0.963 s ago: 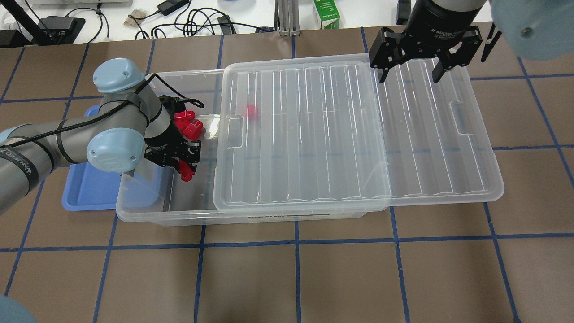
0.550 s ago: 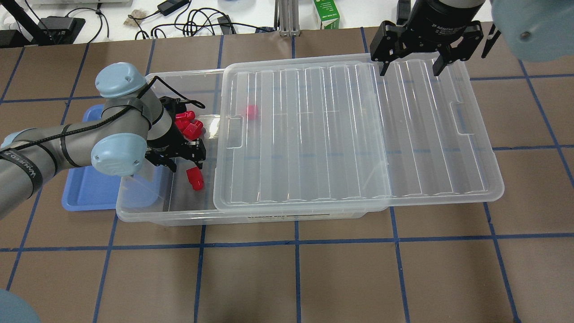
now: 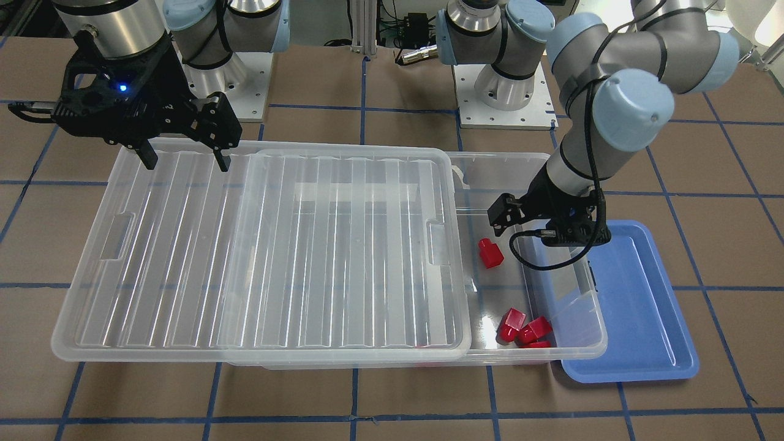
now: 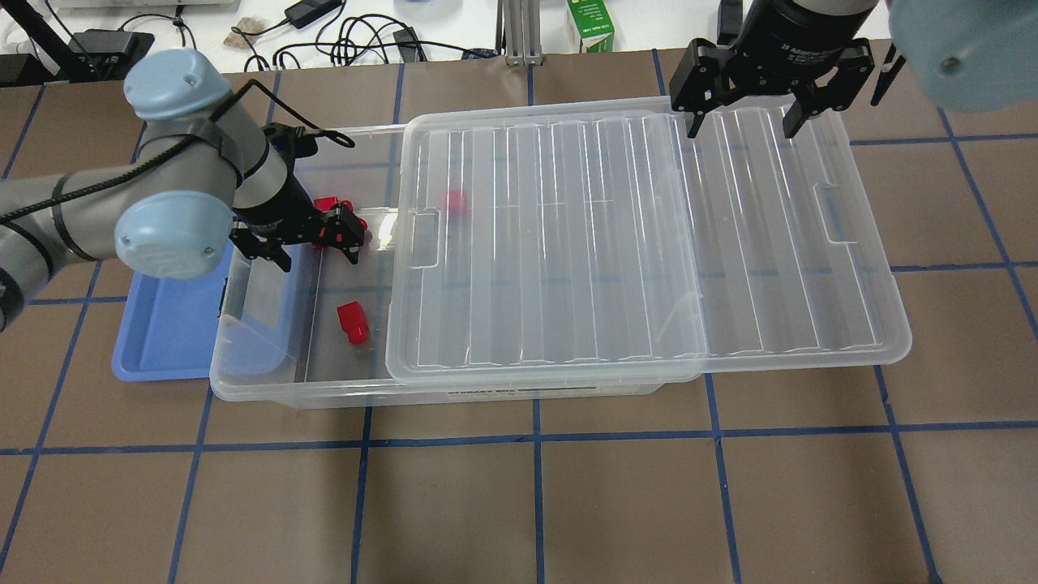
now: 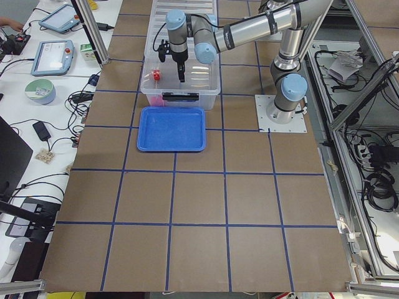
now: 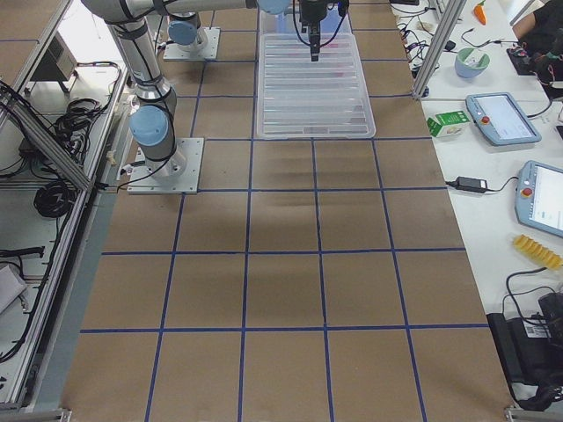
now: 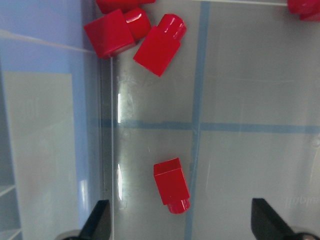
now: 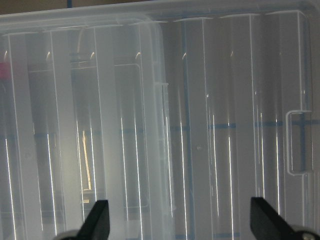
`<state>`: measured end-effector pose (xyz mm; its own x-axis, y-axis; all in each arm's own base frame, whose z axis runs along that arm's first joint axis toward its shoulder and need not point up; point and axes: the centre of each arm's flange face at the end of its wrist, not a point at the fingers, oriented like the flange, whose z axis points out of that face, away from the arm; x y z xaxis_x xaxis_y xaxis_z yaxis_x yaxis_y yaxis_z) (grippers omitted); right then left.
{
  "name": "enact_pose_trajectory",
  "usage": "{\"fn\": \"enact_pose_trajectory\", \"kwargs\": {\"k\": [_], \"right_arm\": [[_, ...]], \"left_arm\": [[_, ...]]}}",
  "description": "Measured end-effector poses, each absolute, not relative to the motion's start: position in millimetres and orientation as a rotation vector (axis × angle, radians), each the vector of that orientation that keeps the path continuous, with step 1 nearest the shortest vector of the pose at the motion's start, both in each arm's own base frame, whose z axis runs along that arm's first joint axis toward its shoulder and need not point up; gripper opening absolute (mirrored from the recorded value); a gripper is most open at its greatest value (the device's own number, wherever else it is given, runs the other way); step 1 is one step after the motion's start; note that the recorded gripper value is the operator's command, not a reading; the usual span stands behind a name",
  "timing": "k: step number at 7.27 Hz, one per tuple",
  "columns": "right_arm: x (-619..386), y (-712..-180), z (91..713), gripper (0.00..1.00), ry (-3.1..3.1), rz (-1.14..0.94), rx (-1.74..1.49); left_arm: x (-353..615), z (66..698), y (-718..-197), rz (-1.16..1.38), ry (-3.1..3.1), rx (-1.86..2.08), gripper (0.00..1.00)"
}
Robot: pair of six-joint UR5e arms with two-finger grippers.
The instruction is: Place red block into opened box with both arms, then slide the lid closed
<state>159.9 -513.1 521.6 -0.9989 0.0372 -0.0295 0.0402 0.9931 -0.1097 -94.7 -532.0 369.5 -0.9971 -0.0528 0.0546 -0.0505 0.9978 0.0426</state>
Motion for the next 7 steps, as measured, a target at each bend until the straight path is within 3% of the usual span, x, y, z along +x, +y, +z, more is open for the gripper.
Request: {"fn": "enact_pose_trajectory", "kwargs": {"k": [3,7], "right_arm": [[158,-514,522,1.0,3.109,-0.173,0.056],[153,-515,521,1.0,3.113,-0.171,0.063]], "left_arm": [[-119,472,-505,0.019,-3.152,0.021,1.0],[-112,510,-486,0.092,-3.174,0.003,1.0]]}}
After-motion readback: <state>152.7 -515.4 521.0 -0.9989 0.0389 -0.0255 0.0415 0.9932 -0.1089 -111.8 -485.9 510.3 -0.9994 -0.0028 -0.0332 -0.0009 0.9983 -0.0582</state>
